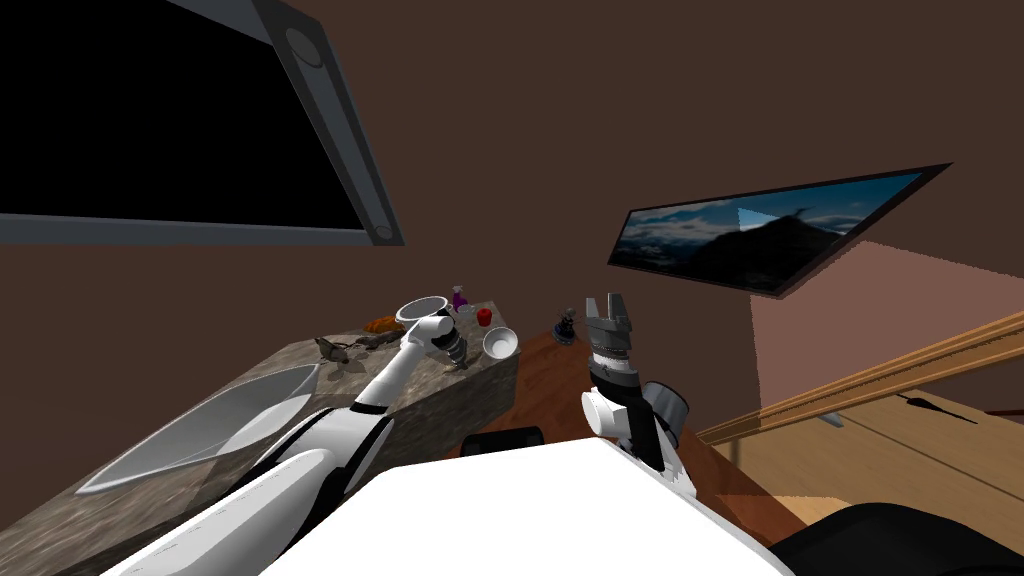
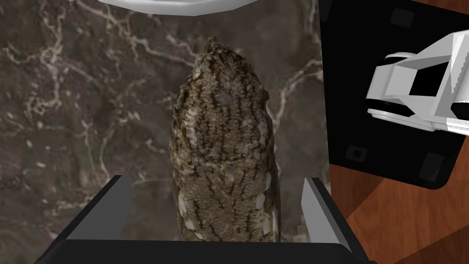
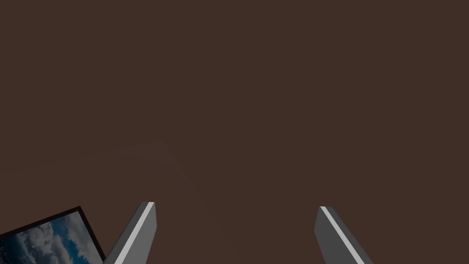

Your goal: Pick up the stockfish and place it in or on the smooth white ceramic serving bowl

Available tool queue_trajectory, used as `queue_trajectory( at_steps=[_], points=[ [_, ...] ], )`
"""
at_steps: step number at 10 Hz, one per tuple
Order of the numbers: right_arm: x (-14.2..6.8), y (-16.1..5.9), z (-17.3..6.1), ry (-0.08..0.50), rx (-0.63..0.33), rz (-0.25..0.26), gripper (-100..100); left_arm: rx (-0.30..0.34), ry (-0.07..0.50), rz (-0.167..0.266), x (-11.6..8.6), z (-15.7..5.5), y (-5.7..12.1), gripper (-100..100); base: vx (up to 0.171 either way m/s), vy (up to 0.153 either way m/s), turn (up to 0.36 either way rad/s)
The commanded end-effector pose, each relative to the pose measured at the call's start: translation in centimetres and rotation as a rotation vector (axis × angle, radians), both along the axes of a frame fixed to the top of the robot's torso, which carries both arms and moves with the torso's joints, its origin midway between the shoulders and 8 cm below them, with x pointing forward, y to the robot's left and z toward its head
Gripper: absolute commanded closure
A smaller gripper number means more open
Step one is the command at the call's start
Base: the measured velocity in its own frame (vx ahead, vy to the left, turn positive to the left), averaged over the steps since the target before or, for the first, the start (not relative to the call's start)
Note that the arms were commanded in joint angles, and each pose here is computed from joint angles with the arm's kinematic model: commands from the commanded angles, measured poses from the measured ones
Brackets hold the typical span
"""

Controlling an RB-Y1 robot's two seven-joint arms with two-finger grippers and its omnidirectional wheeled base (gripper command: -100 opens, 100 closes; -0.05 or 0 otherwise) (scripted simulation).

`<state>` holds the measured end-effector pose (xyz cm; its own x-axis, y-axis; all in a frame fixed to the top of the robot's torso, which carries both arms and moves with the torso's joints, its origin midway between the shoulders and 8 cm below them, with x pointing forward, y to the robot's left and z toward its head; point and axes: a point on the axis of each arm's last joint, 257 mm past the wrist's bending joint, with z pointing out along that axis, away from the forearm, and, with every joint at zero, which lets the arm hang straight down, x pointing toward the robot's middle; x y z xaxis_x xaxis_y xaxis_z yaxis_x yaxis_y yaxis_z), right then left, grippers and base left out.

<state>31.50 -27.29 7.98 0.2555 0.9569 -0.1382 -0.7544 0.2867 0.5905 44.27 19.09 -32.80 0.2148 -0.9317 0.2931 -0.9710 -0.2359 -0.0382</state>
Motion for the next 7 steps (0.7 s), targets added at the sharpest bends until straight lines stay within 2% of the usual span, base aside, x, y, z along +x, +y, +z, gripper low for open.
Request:
queue_trajectory(
  at_steps=[1, 2, 6, 7],
  points=[
    [0.0, 0.0, 0.0, 0.0, 0.0, 0.0, 0, 0.0, 0.0, 0.0, 0.0, 0.0, 0.0, -100, -0.007, -0.006, -0.002],
    [0.0, 0.0, 0.0, 0.0, 0.0, 0.0, 0, 0.0, -0.002, 0.0, 0.05, -0.05, -0.01, 100, 0.0, 0.0, 0.0],
    [0.0, 0.0, 0.0, 0.0, 0.0, 0.0, 0, -0.001, -0.001, 0.0, 0.03, -0.06, -0.02, 100, 0.0, 0.0, 0.0],
    [0.0, 0.0, 0.0, 0.0, 0.0, 0.0, 0, -0.001, -0.001, 0.0, 0.02, -0.06, -0.02, 0, 0.0, 0.0, 0.0]
  ],
)
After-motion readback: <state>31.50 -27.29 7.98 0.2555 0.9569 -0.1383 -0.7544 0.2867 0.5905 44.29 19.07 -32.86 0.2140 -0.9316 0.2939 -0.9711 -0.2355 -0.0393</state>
